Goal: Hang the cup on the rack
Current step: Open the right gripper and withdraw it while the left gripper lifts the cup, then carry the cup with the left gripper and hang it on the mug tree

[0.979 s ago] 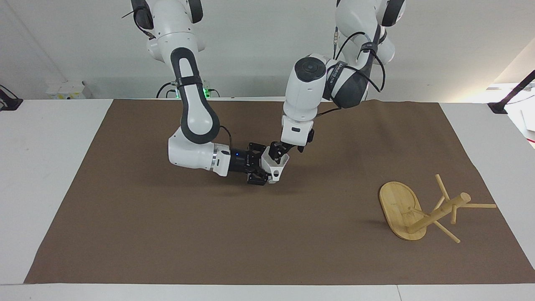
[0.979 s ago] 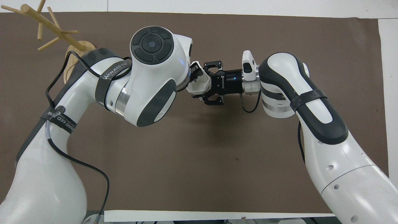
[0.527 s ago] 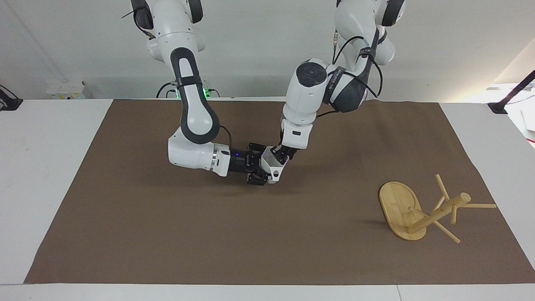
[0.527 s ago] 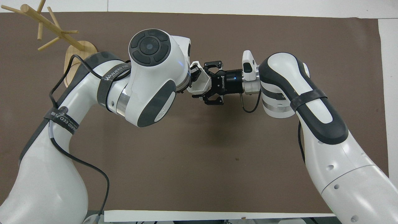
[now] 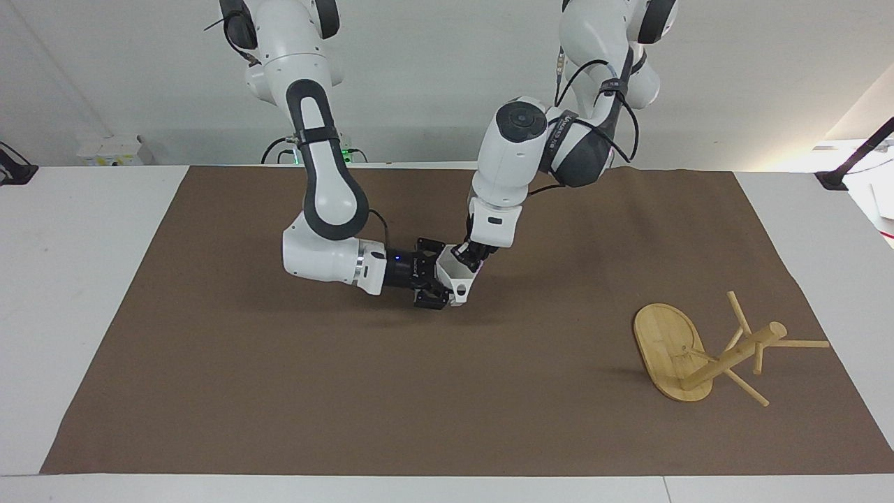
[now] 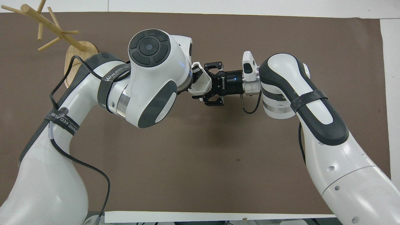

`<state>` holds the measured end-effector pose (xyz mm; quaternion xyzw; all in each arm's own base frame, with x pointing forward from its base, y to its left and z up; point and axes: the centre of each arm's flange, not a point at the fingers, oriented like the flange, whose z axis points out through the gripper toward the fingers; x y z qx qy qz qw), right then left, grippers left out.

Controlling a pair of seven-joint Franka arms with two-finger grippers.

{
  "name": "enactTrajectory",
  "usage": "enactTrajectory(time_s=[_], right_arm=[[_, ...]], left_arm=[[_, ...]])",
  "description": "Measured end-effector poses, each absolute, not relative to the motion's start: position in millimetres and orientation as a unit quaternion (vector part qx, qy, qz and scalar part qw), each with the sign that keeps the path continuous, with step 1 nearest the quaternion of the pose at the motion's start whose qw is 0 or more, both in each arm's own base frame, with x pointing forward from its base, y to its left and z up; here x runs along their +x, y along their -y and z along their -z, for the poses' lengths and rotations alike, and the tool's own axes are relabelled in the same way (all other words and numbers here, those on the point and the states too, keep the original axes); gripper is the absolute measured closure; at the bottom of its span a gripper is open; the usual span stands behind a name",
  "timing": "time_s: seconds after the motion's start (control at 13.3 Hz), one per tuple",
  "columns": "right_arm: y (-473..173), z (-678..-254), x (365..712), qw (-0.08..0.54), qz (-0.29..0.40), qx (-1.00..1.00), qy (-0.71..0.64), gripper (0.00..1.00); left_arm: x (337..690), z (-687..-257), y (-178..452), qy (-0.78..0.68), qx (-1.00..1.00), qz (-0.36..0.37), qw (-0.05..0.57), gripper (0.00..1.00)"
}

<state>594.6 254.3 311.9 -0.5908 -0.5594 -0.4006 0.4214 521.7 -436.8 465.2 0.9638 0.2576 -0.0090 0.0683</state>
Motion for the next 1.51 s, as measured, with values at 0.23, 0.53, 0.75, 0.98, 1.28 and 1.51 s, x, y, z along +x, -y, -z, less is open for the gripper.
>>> enactTrajectory(time_s=[0.23,0.53,0.75,0.98,1.28,1.51], right_arm=[[-200.9,-308.9,608.3,0.398,0.383,-0.599,0.579,0.00],[-26.1,-296.4,613.3,0.368,0.310,-0.626,0.614,0.00],[72.1,-314.5,609.8,0.274,0.222,-0.673,0.650,0.00],[82.4,-398.2,608.9,0.157,0.115,-0.744,0.640,0.00],[61.4,-476.8,584.6,0.071,-0.002,-0.859,0.508,0.00],[55.9,-532.6,575.1,0.054,-0.048,-0.944,0.322,0.00]], left_arm=[[555.4,-463.4,391.0,-0.298,0.953,0.002,0.062,0.93],[576.1,-466.6,345.4,-0.312,0.945,-0.063,0.070,0.93],[602.5,-454.7,293.3,-0.333,0.922,-0.141,0.134,0.93],[600.4,-414.2,244.9,-0.326,0.899,-0.222,0.190,0.93],[569.8,-381.0,189.2,-0.223,0.905,-0.309,0.187,0.93],[571.2,-393.4,155.6,-0.204,0.901,-0.340,0.175,0.93]])
